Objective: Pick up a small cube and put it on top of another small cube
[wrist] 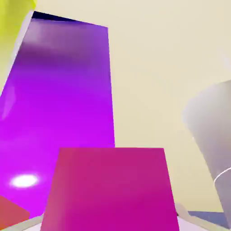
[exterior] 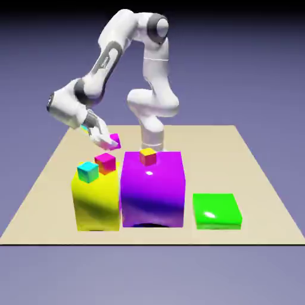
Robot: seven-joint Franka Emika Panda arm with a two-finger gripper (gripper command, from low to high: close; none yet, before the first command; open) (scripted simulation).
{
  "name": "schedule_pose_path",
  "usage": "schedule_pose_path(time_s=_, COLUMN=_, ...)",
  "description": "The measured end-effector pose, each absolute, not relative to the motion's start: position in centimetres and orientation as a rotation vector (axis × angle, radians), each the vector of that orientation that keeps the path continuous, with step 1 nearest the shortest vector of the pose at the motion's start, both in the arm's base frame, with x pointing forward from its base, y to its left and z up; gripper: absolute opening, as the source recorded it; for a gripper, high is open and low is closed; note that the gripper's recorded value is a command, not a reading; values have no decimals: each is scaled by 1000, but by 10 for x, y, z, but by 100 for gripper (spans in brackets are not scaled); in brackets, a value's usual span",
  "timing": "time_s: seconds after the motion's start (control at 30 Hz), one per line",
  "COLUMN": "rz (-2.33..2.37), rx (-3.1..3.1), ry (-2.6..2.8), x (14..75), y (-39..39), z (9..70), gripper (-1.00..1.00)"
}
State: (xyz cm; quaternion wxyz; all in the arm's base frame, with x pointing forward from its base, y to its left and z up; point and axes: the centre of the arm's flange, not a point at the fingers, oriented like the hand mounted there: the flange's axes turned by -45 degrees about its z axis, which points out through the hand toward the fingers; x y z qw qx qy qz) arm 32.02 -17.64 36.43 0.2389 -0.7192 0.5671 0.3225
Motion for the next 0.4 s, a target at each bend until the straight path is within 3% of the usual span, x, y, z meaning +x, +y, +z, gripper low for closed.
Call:
schedule_pose_path(time_s=0.17, rz=754, rx=-1962, ry=1652, x=358, y=-115, z=413, gripper=-100)
schedule_pose_path(time_s=0.27, rz=754, rx=-1962, ry=1651, x=355, y=-89, z=368, gripper=-100)
schedule_pose_path(time_s=0.3, rz=753, rx=-1962, ry=1653, x=353, y=-83, z=358, gripper=100)
schedule_pose_path(time_s=0.4, rz=755, rx=-1963, ry=1650, x=355, y=-92, z=373, gripper=100)
